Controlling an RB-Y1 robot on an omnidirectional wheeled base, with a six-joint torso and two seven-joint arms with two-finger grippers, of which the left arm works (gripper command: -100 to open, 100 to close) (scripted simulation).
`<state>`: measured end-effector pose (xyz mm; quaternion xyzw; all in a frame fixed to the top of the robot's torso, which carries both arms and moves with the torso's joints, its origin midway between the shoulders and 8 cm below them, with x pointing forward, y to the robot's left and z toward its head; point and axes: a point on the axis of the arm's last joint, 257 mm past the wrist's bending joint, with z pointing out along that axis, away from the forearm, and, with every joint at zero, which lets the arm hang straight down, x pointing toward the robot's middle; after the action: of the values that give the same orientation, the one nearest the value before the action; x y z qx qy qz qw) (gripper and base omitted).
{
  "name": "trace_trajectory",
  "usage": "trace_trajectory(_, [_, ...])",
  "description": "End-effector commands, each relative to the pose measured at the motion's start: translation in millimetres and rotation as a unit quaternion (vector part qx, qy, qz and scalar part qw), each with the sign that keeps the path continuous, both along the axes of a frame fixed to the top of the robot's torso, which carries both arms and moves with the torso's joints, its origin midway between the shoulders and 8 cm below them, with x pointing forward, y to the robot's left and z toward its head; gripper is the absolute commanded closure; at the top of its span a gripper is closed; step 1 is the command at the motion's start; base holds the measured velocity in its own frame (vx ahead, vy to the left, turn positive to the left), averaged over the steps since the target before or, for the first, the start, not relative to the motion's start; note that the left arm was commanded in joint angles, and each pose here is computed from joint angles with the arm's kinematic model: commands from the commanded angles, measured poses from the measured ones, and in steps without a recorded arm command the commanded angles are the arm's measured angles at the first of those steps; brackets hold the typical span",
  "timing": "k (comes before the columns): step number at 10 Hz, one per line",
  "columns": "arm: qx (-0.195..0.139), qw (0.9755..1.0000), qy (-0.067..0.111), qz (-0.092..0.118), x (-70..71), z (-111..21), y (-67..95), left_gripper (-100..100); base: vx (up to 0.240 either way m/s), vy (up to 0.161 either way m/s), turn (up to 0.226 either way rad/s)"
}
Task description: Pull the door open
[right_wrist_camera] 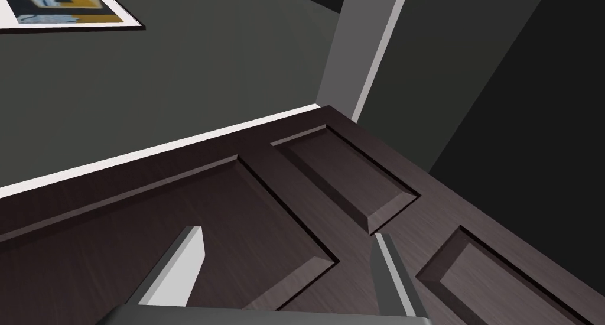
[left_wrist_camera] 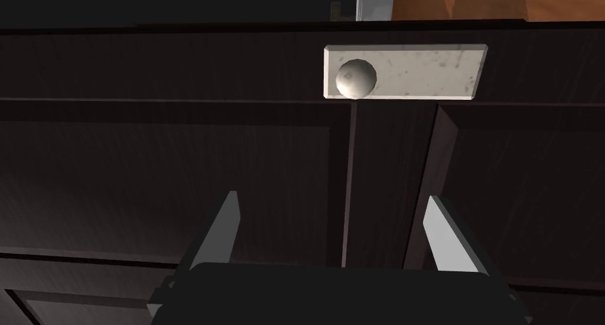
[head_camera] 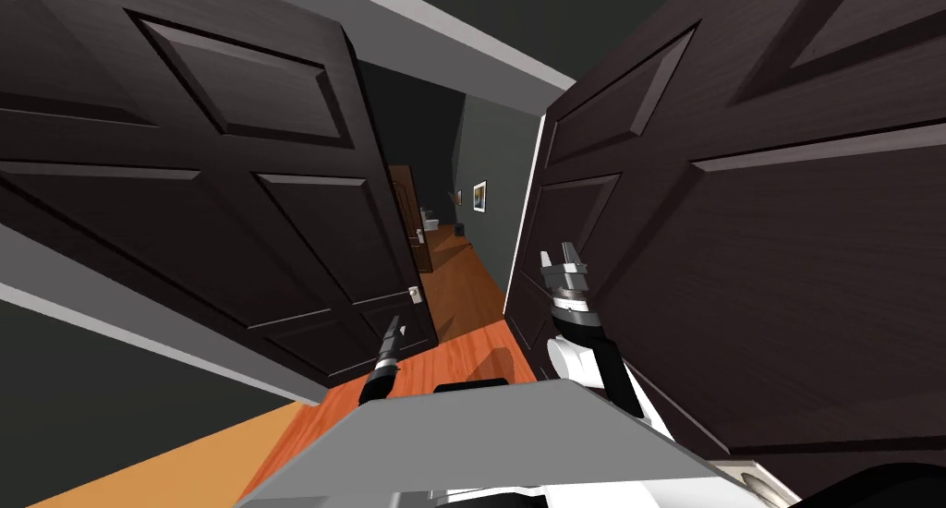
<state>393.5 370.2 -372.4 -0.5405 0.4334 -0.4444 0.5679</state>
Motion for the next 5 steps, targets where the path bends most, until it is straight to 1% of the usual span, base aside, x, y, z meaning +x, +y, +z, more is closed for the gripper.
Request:
trace_trajectory(1, [-0.005,0.9999,0.009,0.002,-2.2,-9.3,-0.1,-100,0.151,0.017,-0.013])
trace_trajectory(2, [-0.008,0.9999,0.015,0.004,-3.9,-15.4,-0.4,-100,0.156,0.023,-0.014])
trace_trajectory(3, [-0.006,0.9999,0.011,0.003,-2.5,-11.5,0.4,-100,0.07,0.011,-0.003])
trace_trajectory(4, [-0.007,0.9999,0.012,0.008,-6.2,-13.6,9.3,-100,0.129,-0.016,-0.072])
trace_trajectory(5, [-0.007,0.9999,0.012,0.01,-7.6,-14.1,12.7,-100,0.189,-0.027,-0.066])
